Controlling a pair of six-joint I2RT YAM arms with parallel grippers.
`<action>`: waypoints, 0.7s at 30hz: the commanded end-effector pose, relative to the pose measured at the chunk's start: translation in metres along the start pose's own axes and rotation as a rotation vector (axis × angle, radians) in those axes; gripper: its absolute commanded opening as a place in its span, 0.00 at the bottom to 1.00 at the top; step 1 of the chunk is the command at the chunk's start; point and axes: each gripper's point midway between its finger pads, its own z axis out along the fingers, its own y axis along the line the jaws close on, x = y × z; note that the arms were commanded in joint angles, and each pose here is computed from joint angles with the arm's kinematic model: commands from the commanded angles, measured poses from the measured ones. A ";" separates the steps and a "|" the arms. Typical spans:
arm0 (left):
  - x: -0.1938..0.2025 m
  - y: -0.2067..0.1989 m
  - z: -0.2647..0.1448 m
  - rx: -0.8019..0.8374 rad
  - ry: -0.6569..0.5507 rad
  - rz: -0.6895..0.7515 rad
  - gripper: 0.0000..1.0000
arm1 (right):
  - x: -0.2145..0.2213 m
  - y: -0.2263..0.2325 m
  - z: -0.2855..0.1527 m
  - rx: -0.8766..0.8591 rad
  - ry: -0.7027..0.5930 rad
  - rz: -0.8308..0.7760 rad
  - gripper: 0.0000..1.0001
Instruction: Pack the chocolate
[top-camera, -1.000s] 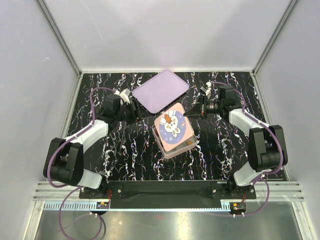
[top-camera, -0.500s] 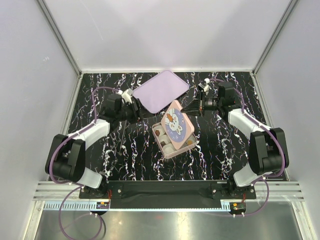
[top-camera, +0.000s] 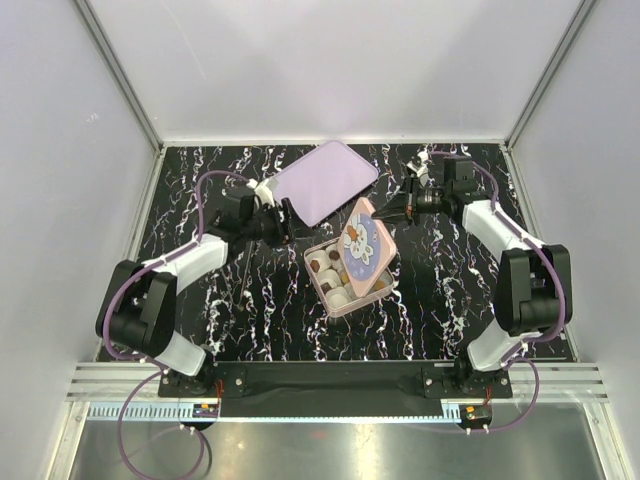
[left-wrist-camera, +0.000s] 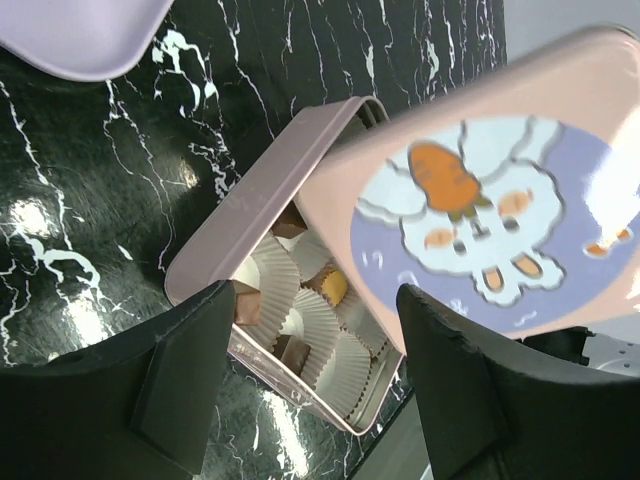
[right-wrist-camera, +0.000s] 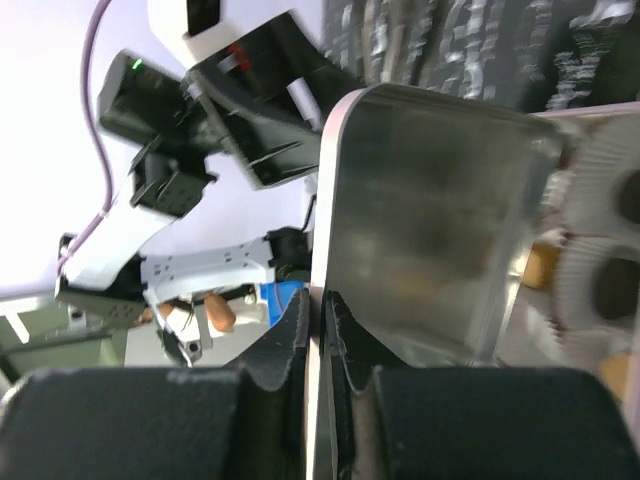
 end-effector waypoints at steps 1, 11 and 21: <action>-0.019 -0.010 -0.002 0.003 -0.052 0.063 0.71 | -0.013 -0.018 -0.009 0.093 -0.019 -0.044 0.01; -0.014 -0.007 0.005 -0.009 -0.032 0.054 0.70 | -0.026 -0.053 -0.015 0.151 -0.045 0.001 0.02; -0.019 -0.015 0.002 0.003 -0.044 0.068 0.69 | -0.024 0.003 -0.025 -0.020 -0.068 -0.074 0.00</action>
